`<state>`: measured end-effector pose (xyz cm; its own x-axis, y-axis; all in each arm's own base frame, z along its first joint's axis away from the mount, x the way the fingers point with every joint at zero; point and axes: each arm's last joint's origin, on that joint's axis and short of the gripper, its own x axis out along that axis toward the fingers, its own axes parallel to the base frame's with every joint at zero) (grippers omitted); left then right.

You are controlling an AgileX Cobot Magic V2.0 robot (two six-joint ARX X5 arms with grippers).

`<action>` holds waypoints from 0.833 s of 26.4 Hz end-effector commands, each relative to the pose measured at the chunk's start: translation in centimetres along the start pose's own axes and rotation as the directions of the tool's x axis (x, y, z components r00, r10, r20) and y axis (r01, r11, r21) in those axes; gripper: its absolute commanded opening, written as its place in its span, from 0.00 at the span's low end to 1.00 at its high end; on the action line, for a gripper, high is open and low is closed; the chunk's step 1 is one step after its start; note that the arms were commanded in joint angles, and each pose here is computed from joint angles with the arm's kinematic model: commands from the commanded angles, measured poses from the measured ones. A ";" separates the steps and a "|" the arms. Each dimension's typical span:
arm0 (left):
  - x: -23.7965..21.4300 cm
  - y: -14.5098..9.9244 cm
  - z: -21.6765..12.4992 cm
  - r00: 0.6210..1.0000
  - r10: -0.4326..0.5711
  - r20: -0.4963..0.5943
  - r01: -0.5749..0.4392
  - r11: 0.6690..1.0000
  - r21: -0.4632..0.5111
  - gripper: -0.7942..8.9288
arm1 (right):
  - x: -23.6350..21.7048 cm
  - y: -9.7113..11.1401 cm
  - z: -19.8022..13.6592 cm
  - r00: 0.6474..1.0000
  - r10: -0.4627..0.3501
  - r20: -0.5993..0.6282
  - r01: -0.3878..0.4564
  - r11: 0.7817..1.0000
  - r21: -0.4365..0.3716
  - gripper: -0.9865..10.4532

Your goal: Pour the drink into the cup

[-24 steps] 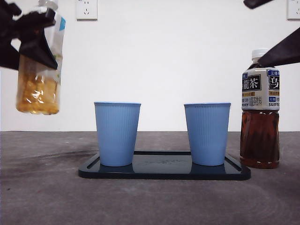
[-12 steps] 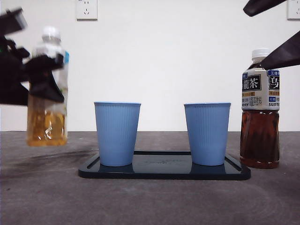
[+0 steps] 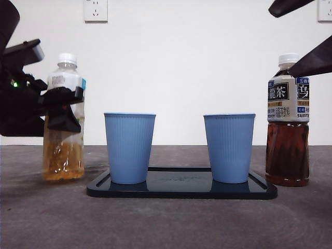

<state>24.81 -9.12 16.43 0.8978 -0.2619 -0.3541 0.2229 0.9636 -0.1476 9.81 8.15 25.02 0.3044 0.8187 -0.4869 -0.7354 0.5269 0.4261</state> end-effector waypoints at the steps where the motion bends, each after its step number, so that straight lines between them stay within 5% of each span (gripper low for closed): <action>1: 0.4 -0.2 0.6 0.999 -0.015 0.049 0.016 1.000 -0.008 0.24 | -0.1 0.3 0.4 1.000 0.007 0.012 -0.007 1.000 -0.001 0.45; 7: 0.5 -0.2 0.3 1.000 -0.012 0.027 0.012 1.000 -0.008 0.26 | -0.1 0.2 0.4 1.000 0.004 0.012 -0.004 1.000 -0.002 0.45; 12: 0.5 -0.2 -0.2 1.000 -0.004 -0.027 0.003 1.000 -0.014 0.47 | -0.1 0.2 0.5 1.000 0.000 0.013 0.000 1.000 -0.002 0.45; 17: 0.5 -0.1 -0.6 0.997 0.004 -0.071 -0.005 1.000 -0.010 0.48 | -0.1 0.2 0.5 1.000 0.000 0.013 0.000 1.000 -0.002 0.45; 22: 0.3 -0.1 -0.6 0.996 0.007 -0.087 -0.008 1.000 -0.009 0.61 | -0.1 0.2 0.5 1.000 0.000 0.013 0.000 1.000 -0.002 0.45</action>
<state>24.66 -9.19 15.47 0.8575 -0.2536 -0.4476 0.2098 0.9668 -0.1459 9.82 8.14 25.02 0.3079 0.8167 -0.4881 -0.7323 0.5310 0.4264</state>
